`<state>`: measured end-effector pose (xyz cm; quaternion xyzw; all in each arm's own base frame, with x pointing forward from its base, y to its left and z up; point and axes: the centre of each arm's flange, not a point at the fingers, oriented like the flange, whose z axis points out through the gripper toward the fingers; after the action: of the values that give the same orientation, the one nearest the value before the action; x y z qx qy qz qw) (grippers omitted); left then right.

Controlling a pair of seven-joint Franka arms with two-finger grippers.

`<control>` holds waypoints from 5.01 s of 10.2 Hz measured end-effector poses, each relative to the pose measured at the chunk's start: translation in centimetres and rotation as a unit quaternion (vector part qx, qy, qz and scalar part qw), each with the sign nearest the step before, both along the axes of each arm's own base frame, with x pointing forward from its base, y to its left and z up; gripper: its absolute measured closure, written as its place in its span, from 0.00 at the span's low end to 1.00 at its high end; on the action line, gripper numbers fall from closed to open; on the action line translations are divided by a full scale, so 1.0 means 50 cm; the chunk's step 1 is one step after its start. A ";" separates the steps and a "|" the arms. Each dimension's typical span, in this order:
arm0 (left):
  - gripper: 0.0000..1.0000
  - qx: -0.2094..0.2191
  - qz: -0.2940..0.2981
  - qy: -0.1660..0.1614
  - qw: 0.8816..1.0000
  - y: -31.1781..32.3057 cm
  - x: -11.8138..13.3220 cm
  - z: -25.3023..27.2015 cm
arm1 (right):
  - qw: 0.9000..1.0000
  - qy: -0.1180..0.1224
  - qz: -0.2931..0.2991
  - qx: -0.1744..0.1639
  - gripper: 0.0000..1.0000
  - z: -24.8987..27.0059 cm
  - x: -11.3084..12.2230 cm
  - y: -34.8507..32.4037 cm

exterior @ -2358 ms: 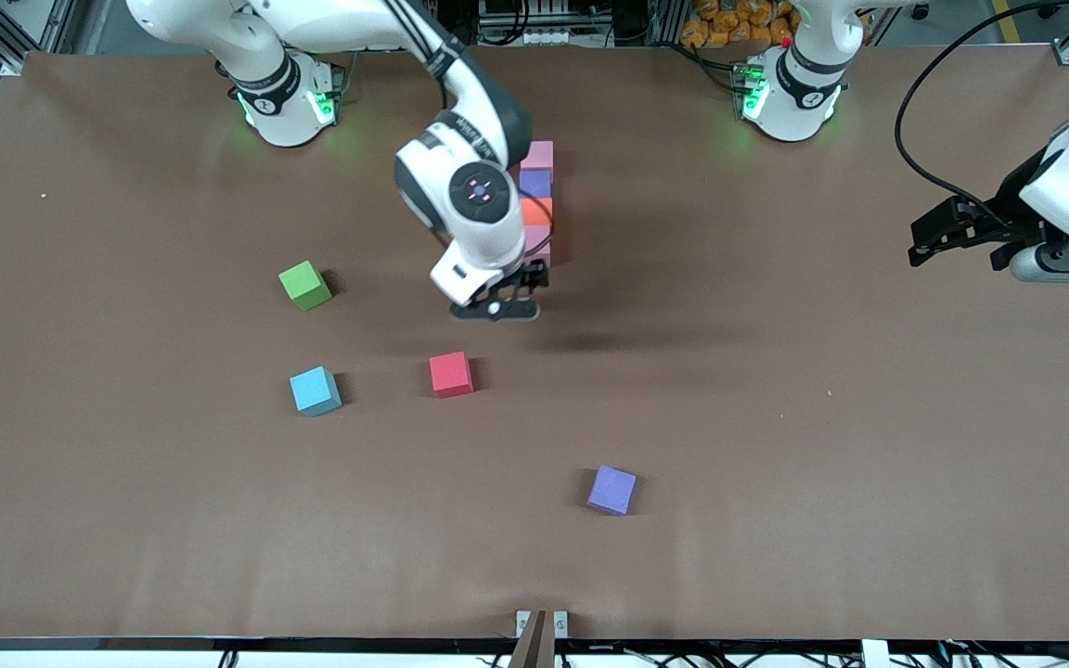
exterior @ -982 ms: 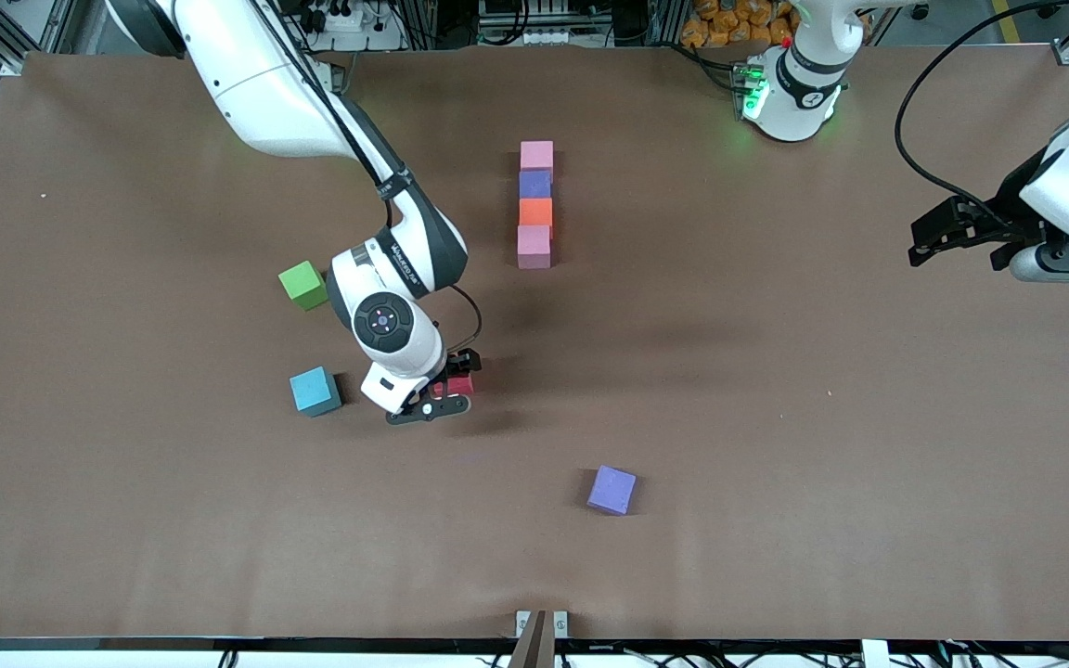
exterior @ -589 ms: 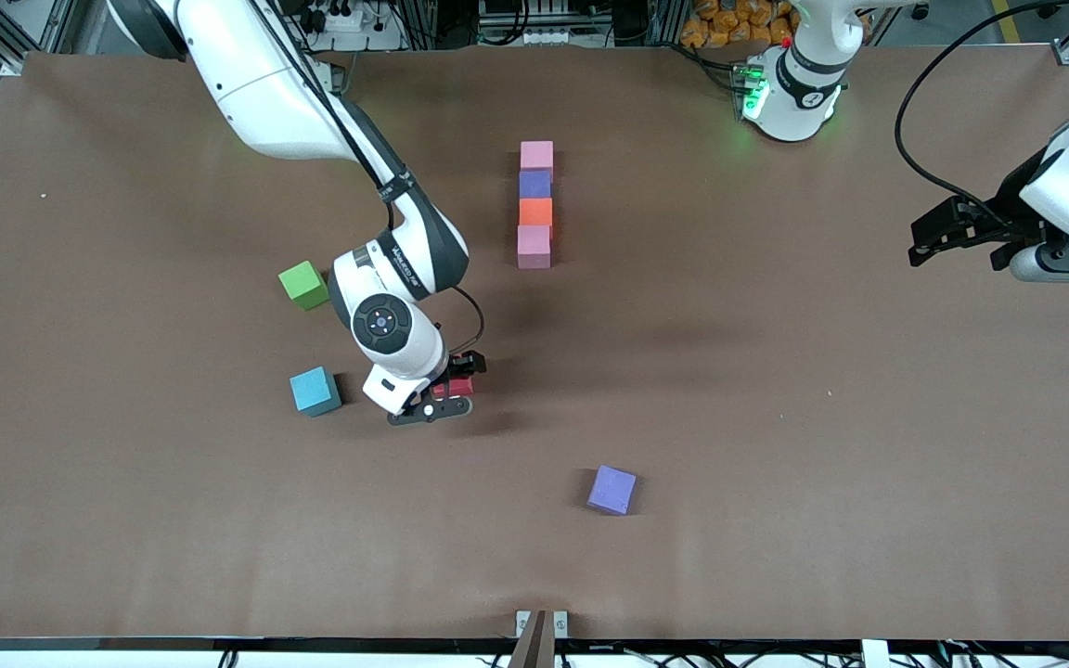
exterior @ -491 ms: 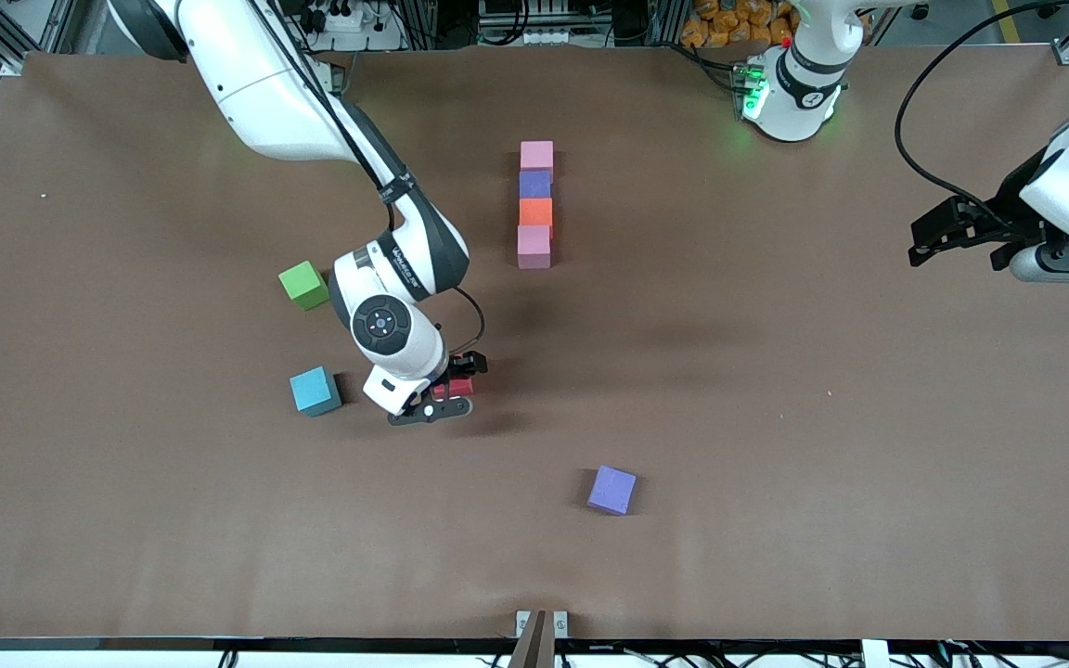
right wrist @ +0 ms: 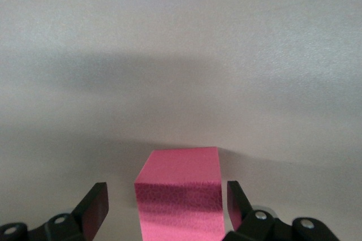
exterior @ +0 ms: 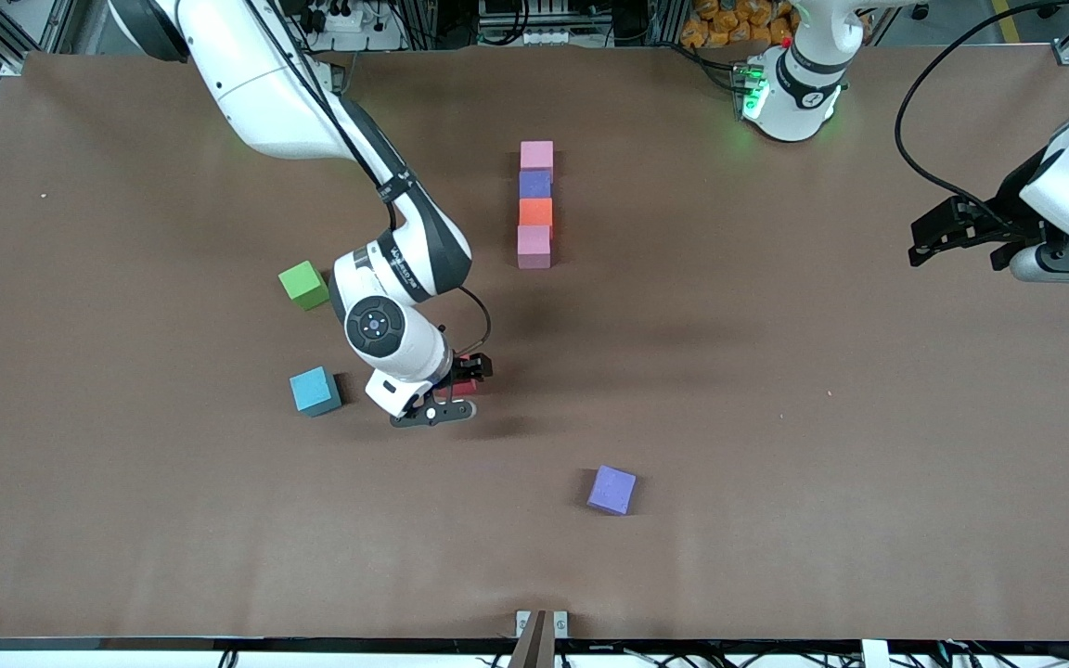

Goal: Arrange blocks into number 1
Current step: 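Lift and carry the red block with the right gripper to the line, then lower the red block after the light pink block with the right gripper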

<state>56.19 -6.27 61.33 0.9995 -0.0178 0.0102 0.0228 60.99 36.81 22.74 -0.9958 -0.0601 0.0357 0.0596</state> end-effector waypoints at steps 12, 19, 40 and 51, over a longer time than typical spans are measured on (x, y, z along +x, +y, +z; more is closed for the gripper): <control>0.00 0.000 0.000 0.000 1.000 0.000 0.000 0.001 | 0.999 0.024 -0.020 -0.029 0.39 -0.013 -0.092 0.141; 0.00 0.000 0.000 -0.001 1.000 0.000 0.000 0.003 | 0.995 0.069 -0.054 -0.051 0.42 -0.011 -0.220 0.260; 0.00 0.000 -0.001 -0.002 1.000 -0.002 -0.001 0.004 | 0.997 0.045 -0.058 -0.038 0.42 -0.041 -0.338 0.285; 0.00 0.000 0.002 -0.002 1.000 0.006 0.000 0.004 | 0.996 0.049 -0.060 -0.042 0.39 -0.044 -0.357 0.288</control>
<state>56.19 -6.00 61.53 0.9996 -0.0154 0.0121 0.0227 43.15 51.18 20.55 -0.9962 0.0040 0.0837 0.0224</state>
